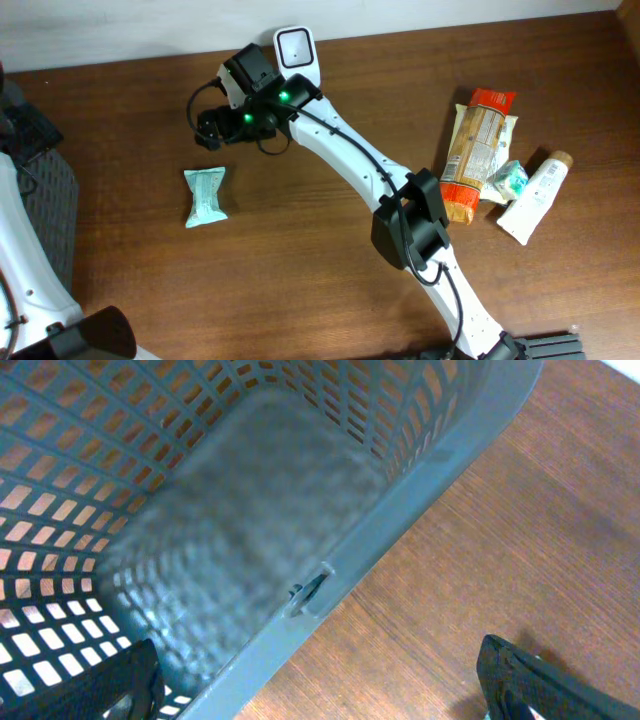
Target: Scan the item barcode
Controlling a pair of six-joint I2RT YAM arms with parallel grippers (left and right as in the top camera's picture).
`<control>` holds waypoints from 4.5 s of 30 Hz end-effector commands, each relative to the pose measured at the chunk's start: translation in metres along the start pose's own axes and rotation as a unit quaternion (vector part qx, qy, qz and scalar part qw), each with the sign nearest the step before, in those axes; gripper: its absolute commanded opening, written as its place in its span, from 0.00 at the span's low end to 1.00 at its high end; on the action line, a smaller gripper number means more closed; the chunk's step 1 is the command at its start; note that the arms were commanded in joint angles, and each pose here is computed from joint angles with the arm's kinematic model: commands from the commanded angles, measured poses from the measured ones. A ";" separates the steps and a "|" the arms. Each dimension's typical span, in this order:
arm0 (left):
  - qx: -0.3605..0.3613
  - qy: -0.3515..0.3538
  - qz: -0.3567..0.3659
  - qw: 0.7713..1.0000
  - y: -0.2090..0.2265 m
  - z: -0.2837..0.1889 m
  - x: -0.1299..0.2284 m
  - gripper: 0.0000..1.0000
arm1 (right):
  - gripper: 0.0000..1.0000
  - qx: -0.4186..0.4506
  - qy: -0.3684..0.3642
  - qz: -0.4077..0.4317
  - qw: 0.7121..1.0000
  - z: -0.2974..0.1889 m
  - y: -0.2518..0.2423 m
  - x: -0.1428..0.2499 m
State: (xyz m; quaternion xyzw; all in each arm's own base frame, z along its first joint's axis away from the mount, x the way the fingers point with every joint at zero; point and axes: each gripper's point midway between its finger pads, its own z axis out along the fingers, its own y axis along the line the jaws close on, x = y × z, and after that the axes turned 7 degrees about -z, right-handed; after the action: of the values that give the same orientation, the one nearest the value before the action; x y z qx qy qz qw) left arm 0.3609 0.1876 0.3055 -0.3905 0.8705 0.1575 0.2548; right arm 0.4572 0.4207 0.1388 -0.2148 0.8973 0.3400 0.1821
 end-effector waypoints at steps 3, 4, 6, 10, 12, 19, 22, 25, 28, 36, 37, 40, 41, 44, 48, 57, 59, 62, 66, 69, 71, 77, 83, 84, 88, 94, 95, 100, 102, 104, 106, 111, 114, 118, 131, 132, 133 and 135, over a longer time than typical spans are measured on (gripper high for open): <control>-0.001 -0.008 -0.005 1.000 0.002 -0.003 -0.003 0.99 | 0.99 -0.073 0.052 0.087 0.992 0.052 -0.004 0.028; -0.001 -0.007 -0.005 1.000 0.002 -0.003 -0.003 0.99 | 0.99 -0.071 0.056 0.098 0.991 0.058 -0.008 0.031; -0.001 -0.007 -0.005 1.000 0.002 -0.003 -0.003 0.99 | 0.99 -0.069 0.065 0.110 0.989 0.071 -0.013 0.040; -0.001 -0.008 -0.005 1.000 0.002 -0.003 -0.003 0.99 | 0.99 -0.074 0.078 0.102 0.989 0.091 -0.005 0.054; -0.001 -0.007 -0.005 1.000 0.002 -0.003 -0.003 0.99 | 0.90 -0.070 0.090 0.093 0.989 0.105 0.005 0.068; -0.001 -0.007 -0.005 1.000 0.002 -0.003 -0.003 0.99 | 0.08 -0.062 0.100 0.103 0.988 0.108 0.004 0.075; -0.001 -0.007 -0.005 1.000 0.002 -0.003 -0.003 0.99 | 0.04 -0.067 0.103 0.098 0.988 0.106 0.004 0.075; -0.001 -0.007 -0.005 1.000 0.002 -0.003 -0.003 0.99 | 0.04 -0.058 0.082 0.070 0.992 0.084 -0.005 0.057; -0.001 -0.008 -0.005 1.000 0.002 -0.003 -0.003 0.99 | 0.04 -0.006 0.049 0.080 0.996 0.025 -0.027 0.025; -0.001 -0.007 -0.005 1.000 0.002 -0.003 -0.003 0.99 | 0.04 0.112 0.182 0.180 0.960 -0.060 -0.110 0.088; -0.001 -0.007 -0.005 1.000 0.002 -0.003 -0.003 0.99 | 0.04 0.116 0.205 0.172 0.956 -0.066 -0.111 0.099; -0.001 -0.007 -0.005 1.000 0.002 -0.003 -0.003 0.99 | 0.38 0.130 0.255 0.151 0.946 -0.085 -0.117 0.120; -0.001 -0.007 -0.005 1.000 0.002 -0.003 -0.003 0.99 | 0.53 0.127 0.261 0.142 0.946 -0.092 -0.116 0.121; -0.001 -0.007 -0.005 1.000 0.002 -0.003 -0.003 0.99 | 0.74 0.113 0.264 0.090 0.954 -0.122 -0.113 0.113; -0.001 -0.008 -0.005 1.000 0.002 -0.003 -0.003 0.99 | 0.99 0.094 0.188 -0.101 0.973 -0.161 -0.118 0.063; -0.001 -0.008 -0.005 1.000 0.002 -0.003 -0.003 0.99 | 0.99 0.137 0.083 -0.288 0.944 -0.201 -0.173 0.001; -0.001 -0.007 -0.005 1.000 0.002 -0.003 -0.003 0.99 | 0.99 0.072 0.061 -0.274 0.957 -0.183 -0.178 0.003; -0.001 -0.008 -0.005 1.000 0.002 -0.003 -0.003 0.99 | 0.99 0.013 0.069 -0.249 0.966 -0.146 -0.188 0.017; -0.001 -0.007 -0.005 1.000 0.002 -0.003 -0.003 0.99 | 0.98 -0.068 0.091 -0.226 0.968 -0.092 -0.174 0.041; -0.001 -0.007 -0.005 1.000 0.002 -0.003 -0.003 0.99 | 0.94 -0.085 0.143 -0.218 0.962 -0.055 -0.166 0.070; -0.001 -0.007 -0.005 1.000 0.002 -0.003 -0.003 0.99 | 0.94 -0.088 0.166 -0.212 0.959 -0.043 -0.166 0.083; -0.001 -0.008 -0.005 1.000 0.002 -0.003 -0.003 0.99 | 0.82 -0.103 0.247 -0.161 0.950 -0.015 -0.183 0.143; -0.001 -0.008 -0.005 1.000 0.002 -0.003 -0.003 0.99 | 0.73 -0.127 0.289 -0.123 0.941 -0.011 -0.176 0.175; -0.001 -0.007 -0.005 1.000 0.002 -0.003 -0.003 0.99 | 0.70 -0.132 0.289 -0.126 0.940 -0.008 -0.171 0.175; -0.001 -0.007 -0.005 1.000 0.002 -0.003 -0.003 0.99 | 0.42 -0.147 0.298 -0.143 0.932 -0.002 -0.154 0.180; -0.001 -0.007 -0.005 1.000 0.002 -0.003 -0.003 0.99 | 0.04 -0.146 0.295 -0.139 0.934 -0.004 -0.158 0.179; -0.001 -0.008 -0.005 1.000 0.002 -0.003 -0.003 0.99 | 0.04 -0.145 0.292 -0.137 0.936 -0.006 -0.160 0.177; -0.001 -0.007 -0.005 1.000 0.002 -0.003 -0.003 0.99 | 0.04 -0.131 0.204 -0.124 0.962 -0.072 -0.173 0.114; -0.001 -0.008 -0.005 1.000 0.002 -0.003 -0.003 0.99 | 0.04 -0.065 0.113 -0.099 0.986 -0.140 -0.185 0.055; -0.001 -0.008 -0.005 1.000 0.002 -0.003 -0.003 0.99 | 0.04 -0.015 0.028 -0.064 0.997 -0.200 -0.191 0.016; -0.001 -0.008 -0.005 1.000 0.002 -0.003 -0.003 0.99 | 0.04 0.001 -0.043 -0.008 0.999 -0.256 -0.190 -0.006; -0.001 -0.008 -0.005 1.000 0.002 -0.003 -0.003 0.99 | 0.04 -0.039 -0.086 0.032 0.995 -0.292 -0.155 -0.018; -0.001 -0.007 -0.005 1.000 0.002 -0.003 -0.003 0.99 | 0.04 -0.020 -0.095 0.023 0.995 -0.300 -0.140 -0.025; -0.001 -0.007 -0.005 1.000 0.002 -0.003 -0.003 0.99 | 0.04 -0.010 -0.155 -0.034 0.987 -0.333 -0.104 -0.049; -0.001 -0.008 -0.005 1.000 0.002 -0.003 -0.003 0.99 | 0.04 0.349 -0.196 -0.262 0.878 -0.284 -0.093 -0.135; -0.001 -0.008 -0.005 1.000 0.002 -0.003 -0.003 0.99 | 0.04 0.368 -0.184 -0.286 0.865 -0.271 -0.097 -0.139; -0.001 -0.007 -0.005 1.000 0.002 -0.003 -0.003 0.99 | 0.04 0.398 -0.171 -0.314 0.845 -0.254 -0.106 -0.146; -0.001 -0.008 -0.005 1.000 0.002 -0.003 -0.003 0.99 | 0.04 0.470 -0.156 -0.353 0.794 -0.230 -0.131 -0.161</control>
State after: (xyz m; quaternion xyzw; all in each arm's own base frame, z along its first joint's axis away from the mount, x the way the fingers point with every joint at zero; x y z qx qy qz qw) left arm 0.3613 0.1876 0.3057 -0.3905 0.8703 0.1573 0.2558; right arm 0.5865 0.2336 0.3435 -0.3227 0.7840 -0.0265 0.5296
